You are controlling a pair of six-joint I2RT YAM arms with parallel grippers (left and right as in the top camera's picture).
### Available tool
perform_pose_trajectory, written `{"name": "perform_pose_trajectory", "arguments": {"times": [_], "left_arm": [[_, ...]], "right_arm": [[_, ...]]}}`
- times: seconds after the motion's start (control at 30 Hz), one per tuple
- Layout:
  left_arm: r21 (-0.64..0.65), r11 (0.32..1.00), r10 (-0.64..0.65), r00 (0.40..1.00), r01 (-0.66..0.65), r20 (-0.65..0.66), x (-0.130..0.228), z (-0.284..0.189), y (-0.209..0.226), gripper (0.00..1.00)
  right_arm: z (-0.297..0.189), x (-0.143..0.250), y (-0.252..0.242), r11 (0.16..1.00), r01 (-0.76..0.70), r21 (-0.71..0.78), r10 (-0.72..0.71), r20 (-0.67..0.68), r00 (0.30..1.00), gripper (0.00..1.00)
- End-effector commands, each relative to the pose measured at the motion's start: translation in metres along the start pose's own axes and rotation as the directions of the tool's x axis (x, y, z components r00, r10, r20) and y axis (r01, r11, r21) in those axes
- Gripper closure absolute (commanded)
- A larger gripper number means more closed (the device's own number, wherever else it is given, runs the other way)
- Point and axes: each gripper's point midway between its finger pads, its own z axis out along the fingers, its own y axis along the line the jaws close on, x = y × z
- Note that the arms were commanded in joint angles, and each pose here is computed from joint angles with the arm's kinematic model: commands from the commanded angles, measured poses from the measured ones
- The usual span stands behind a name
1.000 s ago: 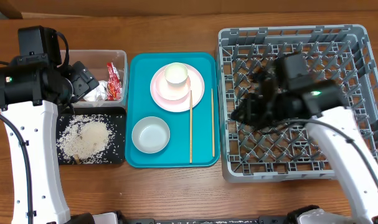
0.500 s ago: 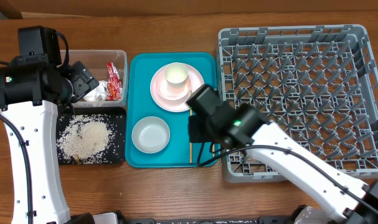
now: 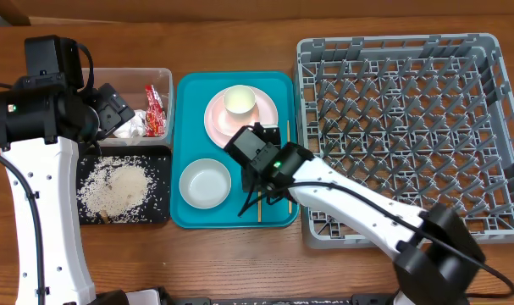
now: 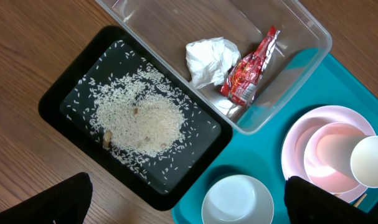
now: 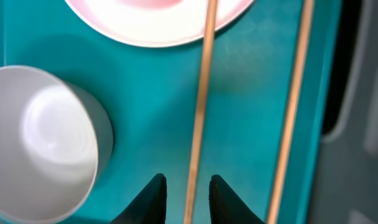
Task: Sort waste into correct bins and load items into the dishwasher
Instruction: 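Move the right gripper over the teal tray to the first wooden chopstick, then lower the right gripper and close it on the chopstick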
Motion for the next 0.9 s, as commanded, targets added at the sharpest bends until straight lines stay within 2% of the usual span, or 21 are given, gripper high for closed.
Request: {"name": "perform_pose_trajectory", "arguments": {"times": [0.0, 0.87], "left_arm": [[-0.003, 1.0, 0.008, 1.0, -0.008, 0.004, -0.002, 0.0, 0.001, 0.0], [-0.003, 1.0, 0.008, 1.0, -0.008, 0.003, -0.002, 0.0, 0.001, 0.0]], "right_arm": [[0.015, -0.002, 0.001, 1.0, -0.005, 0.019, 0.004, 0.016, 1.0, 0.75], [0.045, 0.003, -0.006, 1.0, -0.013, 0.016, 0.012, 0.067, 0.998, 0.78]]}}
